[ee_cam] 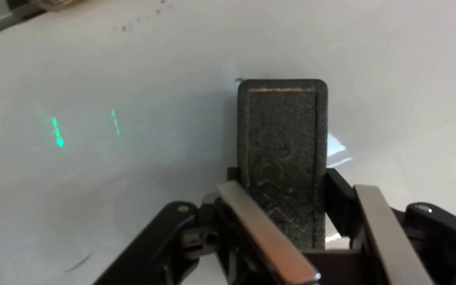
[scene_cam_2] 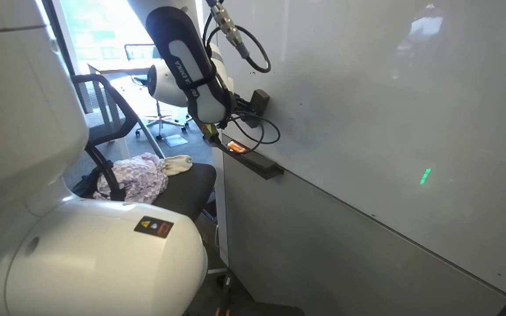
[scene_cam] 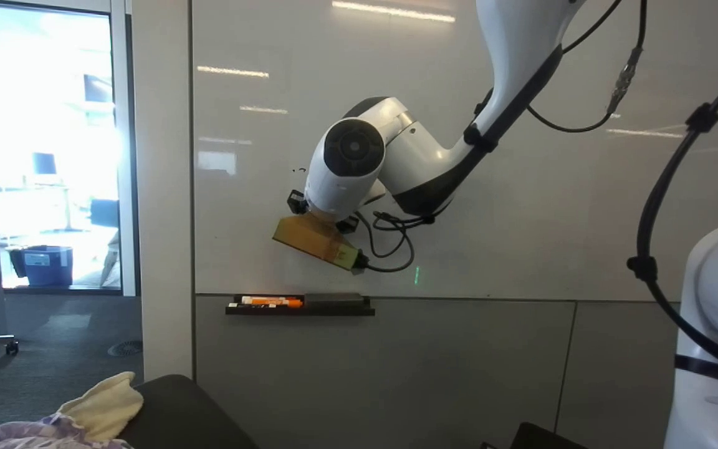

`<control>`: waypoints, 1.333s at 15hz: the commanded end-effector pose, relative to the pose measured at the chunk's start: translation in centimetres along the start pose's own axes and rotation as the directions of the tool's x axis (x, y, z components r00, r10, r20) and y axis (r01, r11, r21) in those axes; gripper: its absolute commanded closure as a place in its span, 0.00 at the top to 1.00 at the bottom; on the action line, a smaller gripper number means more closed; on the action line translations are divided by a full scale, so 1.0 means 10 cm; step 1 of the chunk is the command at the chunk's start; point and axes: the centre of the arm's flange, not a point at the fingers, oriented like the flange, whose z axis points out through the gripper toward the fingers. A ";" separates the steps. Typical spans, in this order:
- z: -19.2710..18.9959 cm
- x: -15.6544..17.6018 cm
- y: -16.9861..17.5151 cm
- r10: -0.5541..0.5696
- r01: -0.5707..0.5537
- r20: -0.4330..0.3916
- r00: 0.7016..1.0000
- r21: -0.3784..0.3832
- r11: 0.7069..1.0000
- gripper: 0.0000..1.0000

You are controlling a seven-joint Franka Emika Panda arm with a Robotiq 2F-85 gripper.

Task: Use the black eraser on the chair to erase the markings on the white board

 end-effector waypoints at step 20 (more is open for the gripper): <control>-1.11 -1.73 -0.62 -0.303 0.322 0.838 0.454 0.163 0.933 0.28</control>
